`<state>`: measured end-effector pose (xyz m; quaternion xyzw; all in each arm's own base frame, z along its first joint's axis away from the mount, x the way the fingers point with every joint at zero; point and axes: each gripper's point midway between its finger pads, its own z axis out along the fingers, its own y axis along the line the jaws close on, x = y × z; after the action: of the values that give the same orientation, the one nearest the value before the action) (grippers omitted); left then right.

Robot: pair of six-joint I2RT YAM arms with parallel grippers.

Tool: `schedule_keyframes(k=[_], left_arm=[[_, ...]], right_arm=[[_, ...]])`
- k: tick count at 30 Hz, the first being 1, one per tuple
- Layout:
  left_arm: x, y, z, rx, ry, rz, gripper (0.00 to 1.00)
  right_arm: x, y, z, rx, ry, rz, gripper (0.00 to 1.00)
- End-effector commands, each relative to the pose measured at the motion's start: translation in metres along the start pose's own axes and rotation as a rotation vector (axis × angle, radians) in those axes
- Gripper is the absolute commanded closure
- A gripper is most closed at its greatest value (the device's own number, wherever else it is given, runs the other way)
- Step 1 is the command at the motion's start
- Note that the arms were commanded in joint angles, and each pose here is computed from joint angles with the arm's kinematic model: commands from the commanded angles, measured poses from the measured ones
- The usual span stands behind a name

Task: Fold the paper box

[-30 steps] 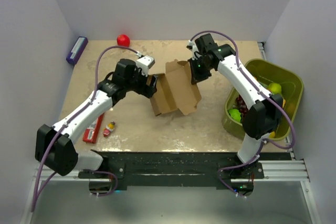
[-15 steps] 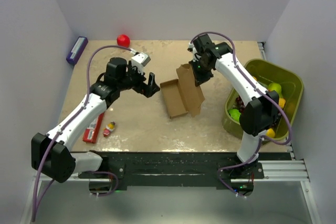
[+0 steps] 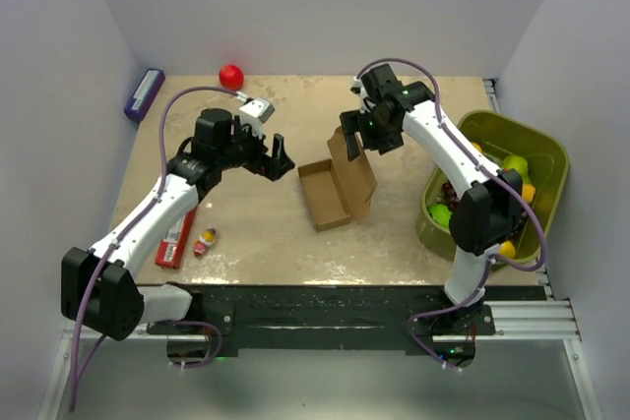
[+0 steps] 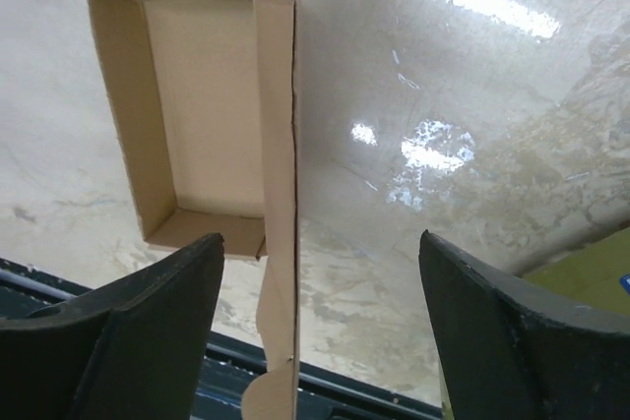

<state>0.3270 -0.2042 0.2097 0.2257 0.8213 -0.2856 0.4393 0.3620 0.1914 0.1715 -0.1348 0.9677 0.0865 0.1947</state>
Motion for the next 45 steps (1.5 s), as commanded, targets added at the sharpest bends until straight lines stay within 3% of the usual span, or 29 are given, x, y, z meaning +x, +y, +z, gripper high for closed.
schedule_keyframes(k=[1,4,7,12,15,19,22,30,41,45], left_arm=[[0.002,0.015,0.001,-0.056,-0.006,-0.007,0.0],[0.019,0.031,0.002,-0.073,0.013,-0.073,0.0],[0.04,0.062,0.0,-0.196,0.066,-0.098,0.0],[0.071,0.089,-0.011,-0.345,0.164,-0.067,0.02],[0.081,0.091,-0.019,-0.39,0.233,-0.126,0.05],[0.11,0.076,-0.037,-0.41,0.375,-0.255,0.11],[0.14,0.087,-0.073,-0.574,0.519,-0.27,0.11],[0.176,0.085,-0.118,-0.72,0.633,-0.349,0.08],[0.222,0.084,-0.108,-0.643,0.866,-0.481,0.1],[0.229,0.089,-0.111,-0.68,0.883,-0.49,0.11]], right_arm=[[-0.032,0.007,-0.046,-0.033,-0.202,0.016,0.14],[-0.052,0.011,-0.067,-0.06,-0.325,0.024,0.1],[-0.075,0.014,-0.104,-0.116,-0.518,0.057,0.02],[-0.09,-0.019,-0.166,-0.086,-0.813,0.155,0.01],[-0.09,-0.033,-0.184,-0.085,-0.885,0.167,0.01],[-0.09,-0.046,-0.186,-0.148,-0.918,0.193,0.01],[-0.087,-0.057,-0.18,-0.237,-0.91,0.227,0.01],[-0.076,-0.04,-0.176,-0.438,-0.895,0.215,0.01],[-0.063,-0.033,-0.208,-0.425,-0.96,0.159,0.01],[-0.061,-0.029,-0.213,-0.441,-0.966,0.147,0.01]])
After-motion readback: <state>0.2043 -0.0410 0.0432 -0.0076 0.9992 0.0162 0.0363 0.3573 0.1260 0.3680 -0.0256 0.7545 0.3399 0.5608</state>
